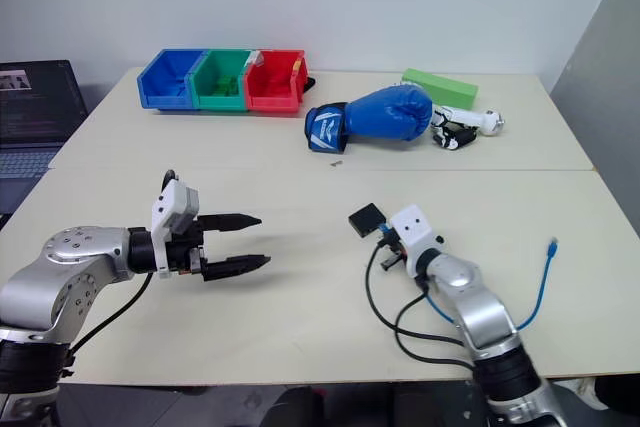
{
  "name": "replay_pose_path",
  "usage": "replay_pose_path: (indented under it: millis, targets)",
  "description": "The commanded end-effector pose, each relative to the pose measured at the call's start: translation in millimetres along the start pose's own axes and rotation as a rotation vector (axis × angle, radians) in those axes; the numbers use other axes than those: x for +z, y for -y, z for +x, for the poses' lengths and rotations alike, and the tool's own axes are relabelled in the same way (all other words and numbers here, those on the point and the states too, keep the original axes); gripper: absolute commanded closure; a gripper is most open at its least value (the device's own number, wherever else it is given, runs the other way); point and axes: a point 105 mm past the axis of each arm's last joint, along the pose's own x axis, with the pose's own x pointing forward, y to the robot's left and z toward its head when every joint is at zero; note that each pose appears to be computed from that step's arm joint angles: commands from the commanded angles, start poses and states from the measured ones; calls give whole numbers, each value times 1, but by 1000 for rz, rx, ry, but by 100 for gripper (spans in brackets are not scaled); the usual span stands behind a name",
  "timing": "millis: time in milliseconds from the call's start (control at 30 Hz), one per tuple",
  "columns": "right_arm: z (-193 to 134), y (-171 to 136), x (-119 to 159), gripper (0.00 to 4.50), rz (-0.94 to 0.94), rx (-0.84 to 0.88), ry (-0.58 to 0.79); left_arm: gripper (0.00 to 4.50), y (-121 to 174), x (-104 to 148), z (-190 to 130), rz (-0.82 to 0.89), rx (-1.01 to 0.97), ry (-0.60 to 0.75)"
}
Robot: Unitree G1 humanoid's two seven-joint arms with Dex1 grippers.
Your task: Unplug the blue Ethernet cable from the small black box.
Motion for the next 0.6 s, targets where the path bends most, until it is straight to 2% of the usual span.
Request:
replay_pose_path:
  millis: [33, 267, 400, 600]
  targets:
    - [-9, -3, 47, 439, -233, 137, 190, 0, 5, 12, 4, -85, -49, 50]
    - [-26, -30, 88, 439, -653, 409, 415, 0, 30, 16, 22, -257, -210, 62]
    - [-31, -40, 100, 439, -773, 498, 480, 0, 32, 25, 27, -321, -237, 114]
    - [-35, -46, 111, 439, -864, 538, 528, 0, 35, 28, 31, -376, -248, 141]
